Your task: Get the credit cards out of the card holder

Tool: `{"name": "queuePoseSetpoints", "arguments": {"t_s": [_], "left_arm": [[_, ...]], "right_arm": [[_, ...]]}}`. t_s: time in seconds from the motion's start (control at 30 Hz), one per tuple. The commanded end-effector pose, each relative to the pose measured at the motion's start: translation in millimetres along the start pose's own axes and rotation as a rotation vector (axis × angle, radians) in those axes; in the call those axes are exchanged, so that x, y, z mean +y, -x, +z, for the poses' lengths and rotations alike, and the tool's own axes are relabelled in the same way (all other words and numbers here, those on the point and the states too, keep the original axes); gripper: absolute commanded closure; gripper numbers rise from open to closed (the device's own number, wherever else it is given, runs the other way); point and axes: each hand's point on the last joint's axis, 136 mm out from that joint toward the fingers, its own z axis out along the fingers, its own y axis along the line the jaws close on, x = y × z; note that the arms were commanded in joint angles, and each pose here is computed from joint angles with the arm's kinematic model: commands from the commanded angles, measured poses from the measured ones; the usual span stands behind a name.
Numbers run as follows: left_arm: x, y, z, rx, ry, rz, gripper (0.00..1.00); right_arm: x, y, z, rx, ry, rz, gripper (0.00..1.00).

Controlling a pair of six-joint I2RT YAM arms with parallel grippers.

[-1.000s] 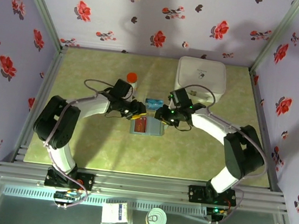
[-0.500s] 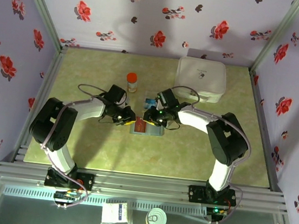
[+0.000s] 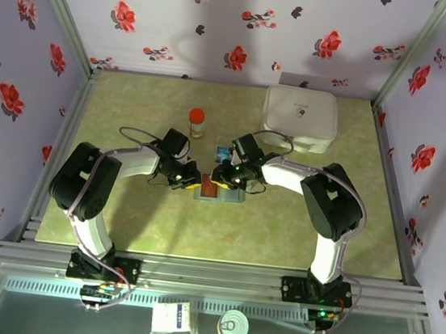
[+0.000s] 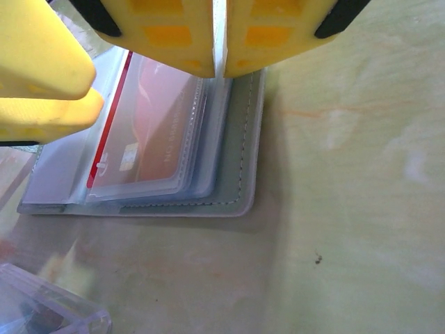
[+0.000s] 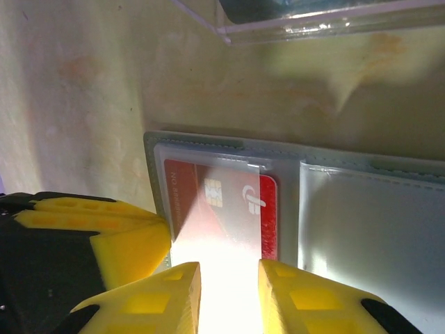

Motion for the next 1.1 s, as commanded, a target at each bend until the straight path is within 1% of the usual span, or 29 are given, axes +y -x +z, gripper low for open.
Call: {"name": "queuePoseSetpoints", "arguments": {"t_s": [0.0, 0.1, 0.33, 0.5, 0.73, 0.9, 1.07], "left_arm": [[8, -2, 3, 0.025, 0.028, 0.003, 0.90], [8, -3, 4, 0.029, 0.028, 0.004, 0.91], [8, -3, 3, 0.028, 0.028, 0.003, 0.92], [7, -2, 2, 0.025, 0.026, 0.004, 0.92], [8, -2, 2, 0.024, 0.028, 0.003, 0.92], [8, -2, 2, 0.026, 0.027, 0.003, 0.92], [4, -1, -3, 0.015, 0.017, 0.007, 0.92]], "right_arm": [[9, 2, 5, 0.010, 0.024, -0.007, 0.71], [9, 2, 8, 0.019, 0.024, -0.008, 0.71], [10, 0, 11, 0.038, 0.032, -0.021, 0.78], [8, -1, 11, 0.037, 0.027, -0.019, 0.78], [-8, -2, 8, 0.030, -0.060, -0.021, 0.73], [-15, -3, 7, 0.030, -0.095, -0.026, 0.72], [-18, -1, -2, 0.006, -0.133, -0.044, 0.72]]}}
